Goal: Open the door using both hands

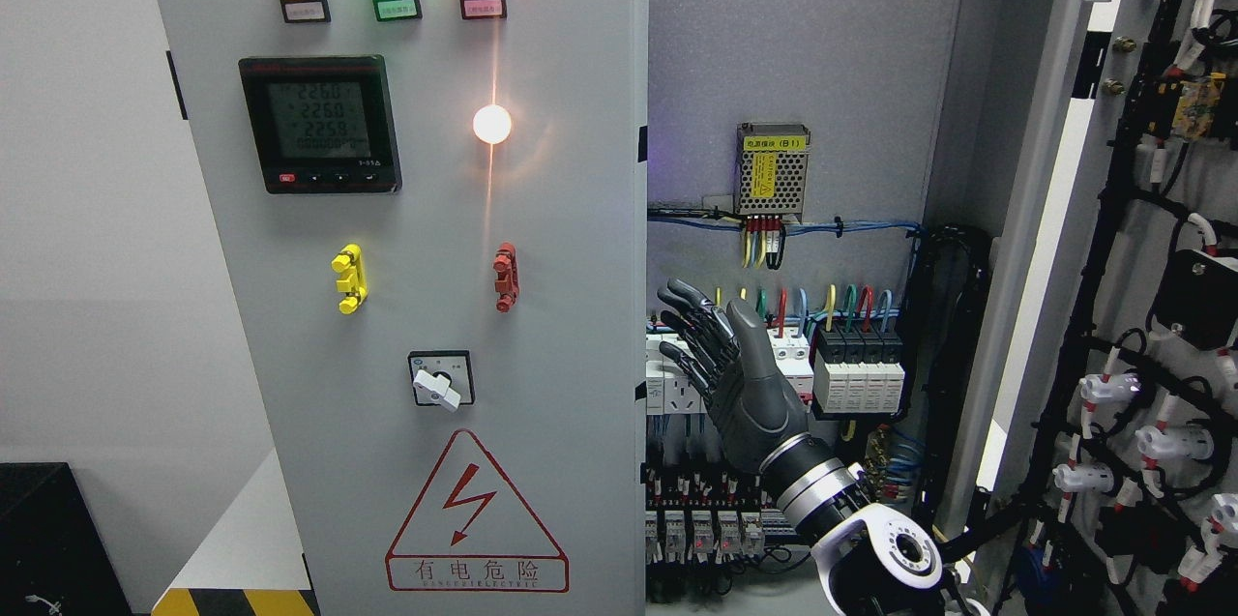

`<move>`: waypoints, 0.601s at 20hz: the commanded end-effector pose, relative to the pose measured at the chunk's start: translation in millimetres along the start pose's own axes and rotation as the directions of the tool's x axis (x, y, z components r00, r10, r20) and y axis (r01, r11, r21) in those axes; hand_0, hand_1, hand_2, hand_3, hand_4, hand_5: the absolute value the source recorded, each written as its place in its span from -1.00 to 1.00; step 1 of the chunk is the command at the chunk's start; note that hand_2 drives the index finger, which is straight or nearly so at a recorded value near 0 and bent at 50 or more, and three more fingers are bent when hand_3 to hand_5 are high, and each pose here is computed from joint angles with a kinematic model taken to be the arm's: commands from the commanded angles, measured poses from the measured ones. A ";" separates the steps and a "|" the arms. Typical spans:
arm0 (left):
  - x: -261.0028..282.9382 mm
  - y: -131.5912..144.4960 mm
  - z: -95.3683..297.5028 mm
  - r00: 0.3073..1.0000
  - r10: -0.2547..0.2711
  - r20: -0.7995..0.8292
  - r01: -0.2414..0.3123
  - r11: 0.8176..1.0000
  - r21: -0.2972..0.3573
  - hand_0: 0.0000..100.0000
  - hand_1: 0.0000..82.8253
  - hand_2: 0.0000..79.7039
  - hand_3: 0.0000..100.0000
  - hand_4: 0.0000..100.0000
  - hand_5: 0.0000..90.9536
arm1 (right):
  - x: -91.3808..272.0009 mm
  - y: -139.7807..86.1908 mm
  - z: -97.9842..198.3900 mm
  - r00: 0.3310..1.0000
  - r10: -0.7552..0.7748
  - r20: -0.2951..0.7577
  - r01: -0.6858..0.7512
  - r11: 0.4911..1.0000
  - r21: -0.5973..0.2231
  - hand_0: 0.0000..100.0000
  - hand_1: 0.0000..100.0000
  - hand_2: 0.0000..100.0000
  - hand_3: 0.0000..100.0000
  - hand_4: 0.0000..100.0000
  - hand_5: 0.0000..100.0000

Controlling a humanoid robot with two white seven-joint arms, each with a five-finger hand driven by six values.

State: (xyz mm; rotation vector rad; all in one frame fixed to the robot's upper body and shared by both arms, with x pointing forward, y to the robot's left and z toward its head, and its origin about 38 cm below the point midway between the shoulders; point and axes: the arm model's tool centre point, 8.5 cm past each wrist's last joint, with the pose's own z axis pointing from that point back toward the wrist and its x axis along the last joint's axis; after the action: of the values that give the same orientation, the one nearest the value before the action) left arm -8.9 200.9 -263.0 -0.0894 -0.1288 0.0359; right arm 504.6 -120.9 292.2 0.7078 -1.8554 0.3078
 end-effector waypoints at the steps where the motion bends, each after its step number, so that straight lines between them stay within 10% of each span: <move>1: 9.9 -1.2 -1.7 1.000 -0.001 0.029 0.001 1.000 -0.004 -1.00 -1.00 -1.00 -1.00 -1.00 -1.00 | -5.5 -7.0 -5.2 0.999 -0.044 -0.004 0.044 0.999 -0.019 -0.61 -1.00 -1.00 -1.00 -1.00 -1.00; 12: 9.9 -1.2 -1.7 1.000 -0.001 0.029 0.001 1.000 -0.004 -1.00 -1.00 -1.00 -1.00 -1.00 -1.00 | -5.5 -3.5 -7.7 0.999 -0.045 -0.010 0.046 0.997 0.055 -0.61 -1.00 -1.00 -1.00 -1.00 -1.00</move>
State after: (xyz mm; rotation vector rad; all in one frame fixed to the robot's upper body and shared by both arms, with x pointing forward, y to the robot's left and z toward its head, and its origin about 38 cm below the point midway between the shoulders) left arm -8.8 200.9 -263.0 -0.0894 -0.1288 0.0362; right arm 510.5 -124.3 291.6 0.7571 -1.8364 0.3588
